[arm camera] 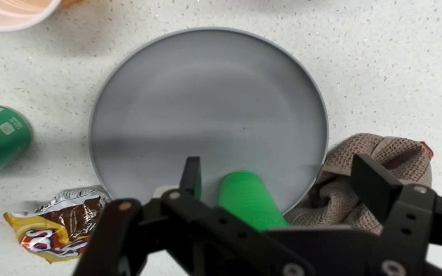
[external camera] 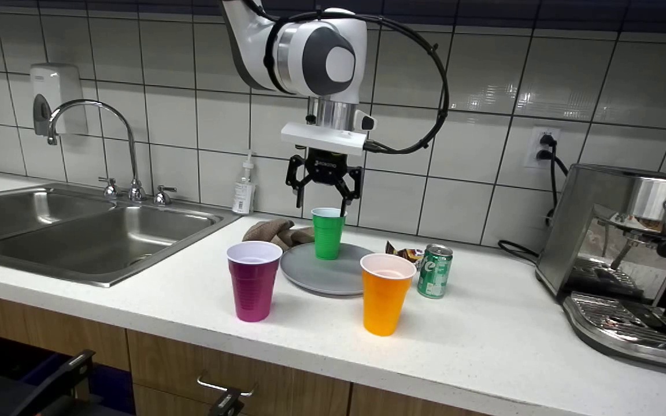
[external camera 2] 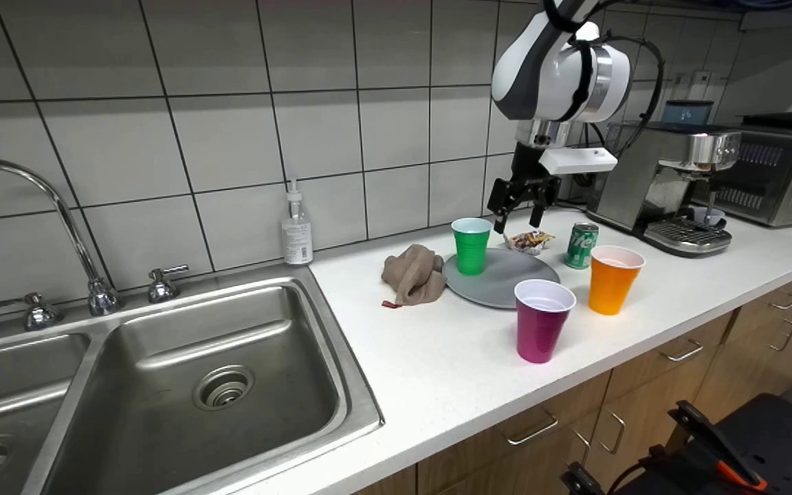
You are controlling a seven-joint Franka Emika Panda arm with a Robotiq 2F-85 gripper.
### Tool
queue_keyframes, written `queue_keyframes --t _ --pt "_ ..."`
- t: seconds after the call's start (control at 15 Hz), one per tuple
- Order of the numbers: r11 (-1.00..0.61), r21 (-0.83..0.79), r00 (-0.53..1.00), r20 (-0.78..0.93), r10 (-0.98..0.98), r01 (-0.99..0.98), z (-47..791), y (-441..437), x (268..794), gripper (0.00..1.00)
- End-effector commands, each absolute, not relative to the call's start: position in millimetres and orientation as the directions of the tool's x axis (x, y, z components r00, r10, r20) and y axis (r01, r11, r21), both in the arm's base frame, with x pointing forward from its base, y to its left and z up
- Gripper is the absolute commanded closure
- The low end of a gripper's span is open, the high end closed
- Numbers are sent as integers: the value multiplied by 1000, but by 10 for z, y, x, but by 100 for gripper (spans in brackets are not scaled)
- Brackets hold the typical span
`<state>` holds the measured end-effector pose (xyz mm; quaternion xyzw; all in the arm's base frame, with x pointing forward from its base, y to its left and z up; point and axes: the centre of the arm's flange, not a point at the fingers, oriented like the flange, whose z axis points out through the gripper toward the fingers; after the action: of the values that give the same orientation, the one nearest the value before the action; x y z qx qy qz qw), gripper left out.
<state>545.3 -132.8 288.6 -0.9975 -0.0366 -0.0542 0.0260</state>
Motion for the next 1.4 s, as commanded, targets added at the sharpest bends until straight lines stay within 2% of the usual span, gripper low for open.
queue_keyframes --t 0.0,0.27,1.33 --pt "-996 -48 991 110 70 76 2885 -1328 5453 0" --pt "-995 -49 991 113 76 82 2908 -1328 5424 0" --pt "-956 -53 948 157 278 289 3196 -1314 4758 0"
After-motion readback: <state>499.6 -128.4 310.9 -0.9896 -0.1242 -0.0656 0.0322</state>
